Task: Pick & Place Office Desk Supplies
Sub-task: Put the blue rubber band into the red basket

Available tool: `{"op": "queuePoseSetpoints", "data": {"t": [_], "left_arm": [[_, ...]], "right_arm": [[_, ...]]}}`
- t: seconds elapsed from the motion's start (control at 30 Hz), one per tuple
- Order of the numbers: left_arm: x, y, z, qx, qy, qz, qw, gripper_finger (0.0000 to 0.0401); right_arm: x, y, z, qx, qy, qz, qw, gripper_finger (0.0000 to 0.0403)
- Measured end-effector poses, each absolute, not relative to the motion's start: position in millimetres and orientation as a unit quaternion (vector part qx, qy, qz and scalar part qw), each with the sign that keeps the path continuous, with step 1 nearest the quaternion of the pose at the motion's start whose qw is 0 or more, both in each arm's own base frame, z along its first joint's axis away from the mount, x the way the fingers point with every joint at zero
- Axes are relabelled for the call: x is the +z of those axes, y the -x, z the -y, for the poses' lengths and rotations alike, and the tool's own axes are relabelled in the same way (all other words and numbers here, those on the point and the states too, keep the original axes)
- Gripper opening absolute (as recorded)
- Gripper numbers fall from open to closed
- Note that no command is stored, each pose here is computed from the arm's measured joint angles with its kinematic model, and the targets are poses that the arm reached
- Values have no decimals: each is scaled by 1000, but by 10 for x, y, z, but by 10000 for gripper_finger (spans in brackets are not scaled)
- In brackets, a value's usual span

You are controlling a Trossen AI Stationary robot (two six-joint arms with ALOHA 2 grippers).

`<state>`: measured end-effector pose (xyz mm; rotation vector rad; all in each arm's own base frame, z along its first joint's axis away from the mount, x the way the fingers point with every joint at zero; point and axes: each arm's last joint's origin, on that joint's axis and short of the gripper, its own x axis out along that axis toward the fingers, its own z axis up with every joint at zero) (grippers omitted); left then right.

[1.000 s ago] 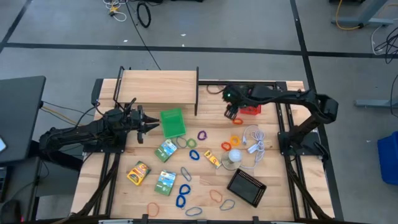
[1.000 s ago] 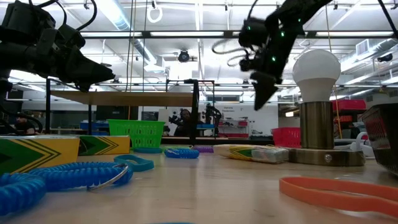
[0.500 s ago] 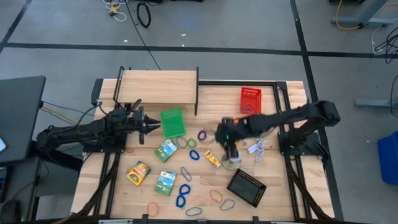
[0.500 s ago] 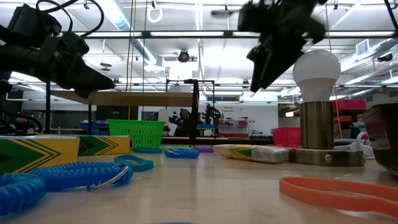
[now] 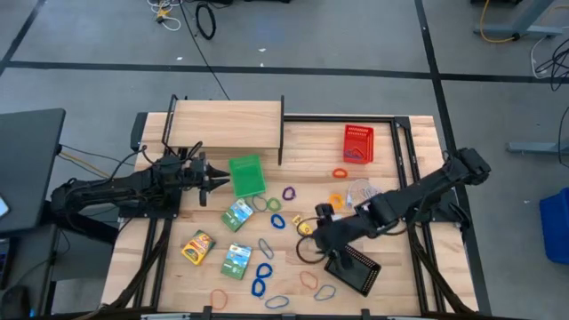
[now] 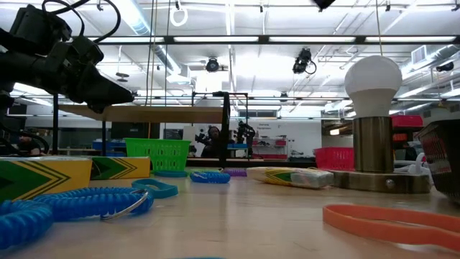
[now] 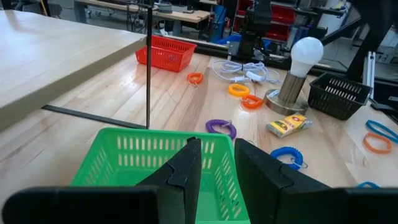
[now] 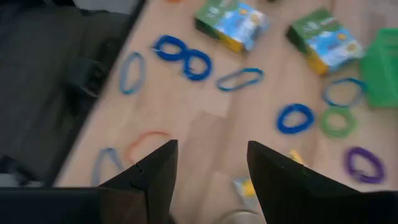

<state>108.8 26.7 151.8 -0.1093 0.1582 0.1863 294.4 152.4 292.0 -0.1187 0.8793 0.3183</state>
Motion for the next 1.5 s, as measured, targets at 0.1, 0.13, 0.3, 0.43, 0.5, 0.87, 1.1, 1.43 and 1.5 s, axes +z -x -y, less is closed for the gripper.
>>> {"op": "queuePoseSetpoints", "data": {"t": [0.1,0.13,0.3,0.43,0.5,0.87,1.1,1.43,1.5], "left_arm": [[1519,-1089,-267,93,54,-79,991,104],[1519,-1088,-267,93,52,-79,991,104],[1523,-1089,-268,93,45,-77,992,104],[1523,-1089,-270,97,45,-77,991,104],[1523,-1089,-270,97,45,-77,991,104],[1518,-1088,-270,97,34,-81,991,104],[1517,-1088,-270,97,31,-81,992,104],[1514,-1087,-271,98,30,-83,991,104],[1515,-1087,-274,104,30,-83,991,104]], "right_arm": [[2849,-2926,-1665,157,38,-436,885,203],[2783,-2931,-1724,157,35,-447,880,203],[2344,-3017,-2051,183,37,-522,832,203],[2230,-3104,-2307,191,52,-561,804,203],[2223,-3151,-2433,195,60,-566,799,203],[1821,-3246,-2904,187,98,-614,760,203],[1520,-3200,-3010,166,104,-644,739,203],[1408,-3165,-3110,146,97,-641,748,142],[1401,-3157,-3115,141,102,-639,749,106]]}}
